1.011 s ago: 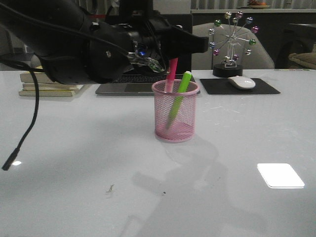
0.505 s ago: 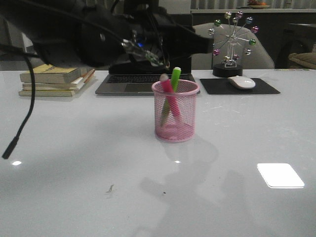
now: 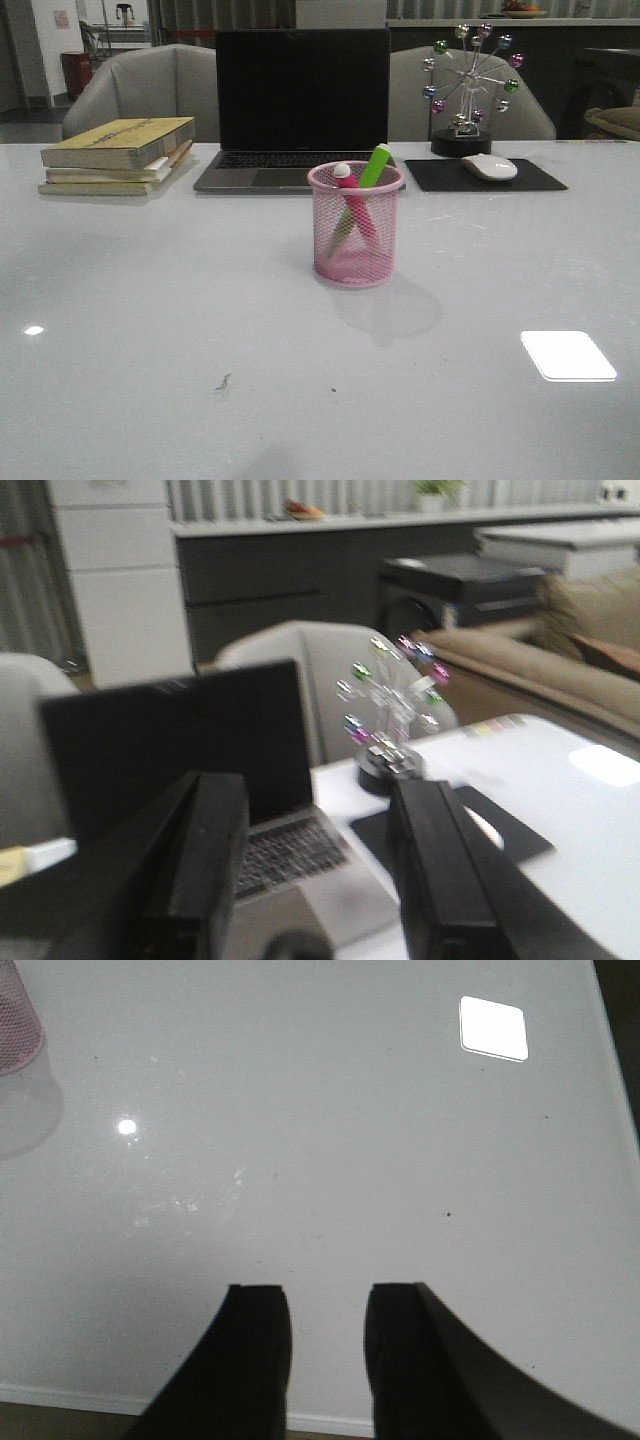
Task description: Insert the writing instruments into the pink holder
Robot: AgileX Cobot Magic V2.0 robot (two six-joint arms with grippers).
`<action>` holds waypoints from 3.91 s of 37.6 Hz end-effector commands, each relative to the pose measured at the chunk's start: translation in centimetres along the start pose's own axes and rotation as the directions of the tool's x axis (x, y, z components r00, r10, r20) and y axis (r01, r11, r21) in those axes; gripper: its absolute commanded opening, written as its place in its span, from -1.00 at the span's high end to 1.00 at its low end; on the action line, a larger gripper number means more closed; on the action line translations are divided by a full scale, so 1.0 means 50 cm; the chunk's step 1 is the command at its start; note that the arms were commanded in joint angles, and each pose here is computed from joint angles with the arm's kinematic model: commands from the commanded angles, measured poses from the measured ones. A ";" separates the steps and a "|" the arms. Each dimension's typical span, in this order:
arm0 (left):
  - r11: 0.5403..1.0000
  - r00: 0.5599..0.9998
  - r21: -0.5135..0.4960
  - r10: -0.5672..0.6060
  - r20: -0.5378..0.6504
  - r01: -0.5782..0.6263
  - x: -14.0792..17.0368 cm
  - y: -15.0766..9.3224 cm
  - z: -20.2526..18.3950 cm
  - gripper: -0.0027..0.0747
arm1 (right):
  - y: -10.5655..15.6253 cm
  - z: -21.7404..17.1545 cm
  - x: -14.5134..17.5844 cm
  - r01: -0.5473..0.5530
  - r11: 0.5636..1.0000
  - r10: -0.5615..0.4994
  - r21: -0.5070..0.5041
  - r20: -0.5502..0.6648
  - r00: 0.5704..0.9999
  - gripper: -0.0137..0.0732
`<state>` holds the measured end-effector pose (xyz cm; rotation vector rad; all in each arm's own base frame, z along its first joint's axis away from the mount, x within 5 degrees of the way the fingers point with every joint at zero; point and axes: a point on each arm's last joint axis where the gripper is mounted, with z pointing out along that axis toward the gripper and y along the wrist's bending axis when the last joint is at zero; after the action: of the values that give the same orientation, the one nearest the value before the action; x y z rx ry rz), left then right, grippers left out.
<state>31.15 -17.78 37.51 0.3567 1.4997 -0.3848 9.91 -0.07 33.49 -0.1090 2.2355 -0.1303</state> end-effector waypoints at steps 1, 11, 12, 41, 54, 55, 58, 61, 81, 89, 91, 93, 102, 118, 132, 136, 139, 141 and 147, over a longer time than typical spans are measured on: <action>0.998 0.991 -0.057 -0.004 0.134 0.012 -0.111 0.044 -0.075 -0.09 | -0.007 -0.013 -0.024 0.012 1.000 -0.014 0.025 0.090 0.996 -0.09; 0.983 0.994 -0.184 0.018 0.107 0.002 -0.146 0.112 -0.252 -0.10 | -0.007 -0.013 -0.026 0.012 1.000 -0.014 0.024 0.100 0.995 -0.09; 0.981 0.994 -0.194 0.020 0.105 0.001 -0.142 0.113 -0.275 -0.10 | -0.007 -0.013 -0.026 0.012 1.000 -0.014 0.024 0.100 0.995 -0.09; 0.948 0.991 -0.308 0.044 -0.129 -0.082 0.005 0.081 -0.564 -0.09 | -0.007 -0.013 -0.026 0.012 1.000 -0.014 0.024 0.100 0.995 -0.09; 0.948 0.991 -0.309 0.045 -0.127 -0.082 0.005 0.081 -0.564 -0.09 | -0.005 -0.013 -0.027 0.006 1.000 -0.007 0.015 0.105 0.994 -0.06; 0.948 0.991 -0.309 0.045 -0.127 -0.082 0.005 0.081 -0.564 -0.09 | -0.004 -0.013 -0.027 0.001 1.000 -0.002 0.008 0.104 0.995 -0.01; 0.948 0.991 -0.309 0.045 -0.127 -0.082 0.005 0.081 -0.564 -0.09 | -0.001 -0.013 -0.026 -0.012 1.000 0.013 -0.010 0.102 0.995 0.18; 0.948 0.991 -0.309 0.045 -0.127 -0.082 0.005 0.081 -0.564 -0.09 | 0.004 -0.013 -0.026 -0.034 0.999 0.037 -0.039 0.099 0.994 0.42; 0.948 0.991 -0.309 0.045 -0.127 -0.082 0.005 0.081 -0.564 -0.09 | 0.011 -0.014 -0.031 -0.063 0.995 0.073 -0.082 0.121 0.990 0.64; 0.948 0.991 -0.309 0.045 -0.127 -0.082 0.005 0.081 -0.564 -0.09 | 0.009 -0.014 -0.031 -0.055 0.996 0.064 -0.072 0.124 0.990 0.64; 0.948 0.991 -0.309 0.045 -0.127 -0.082 0.005 0.081 -0.564 -0.09 | 0.009 -0.014 -0.031 -0.057 0.996 0.066 -0.074 0.124 0.990 0.64; 0.948 0.991 -0.309 0.045 -0.127 -0.082 0.005 0.081 -0.564 -0.09 | 0.011 -0.016 -0.032 -0.066 0.994 0.077 -0.087 0.134 0.988 0.64; 0.948 0.991 -0.309 0.045 -0.127 -0.082 0.005 0.081 -0.564 -0.09 | 0.013 -0.060 -0.034 -0.097 0.983 0.139 -0.153 0.291 0.947 0.64; 0.948 0.991 -0.309 0.045 -0.127 -0.082 0.005 0.081 -0.564 -0.09 | 0.004 -0.096 0.033 -0.134 0.986 0.167 -0.100 0.622 0.765 0.64; 0.948 0.991 -0.309 0.045 -0.127 -0.082 0.005 0.081 -0.564 -0.09 | 0.022 -0.026 0.157 -0.136 0.986 0.164 -0.099 0.752 0.638 0.64; 0.948 0.991 -0.309 0.045 -0.127 -0.082 0.005 0.081 -0.564 -0.09 | 0.026 -0.009 0.182 -0.136 0.986 0.164 -0.099 0.752 0.639 0.64; 0.948 0.991 -0.308 0.044 -0.129 -0.082 0.005 0.081 -0.564 -0.09 | 0.027 0.003 0.189 -0.136 0.986 0.165 -0.099 0.743 0.649 0.64; 0.948 0.990 -0.308 0.043 -0.131 -0.082 0.006 0.081 -0.563 -0.09 | 0.028 0.010 0.193 -0.137 0.986 0.165 -0.099 0.740 0.652 0.64; 0.948 0.990 -0.308 0.043 -0.131 -0.082 0.006 0.081 -0.563 -0.09 | 0.034 0.051 0.223 -0.140 0.985 0.168 -0.098 0.703 0.691 0.64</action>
<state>7.95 -1.39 34.42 0.2032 1.7400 -0.0737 5.18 0.15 22.26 0.0132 1.5703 0.0531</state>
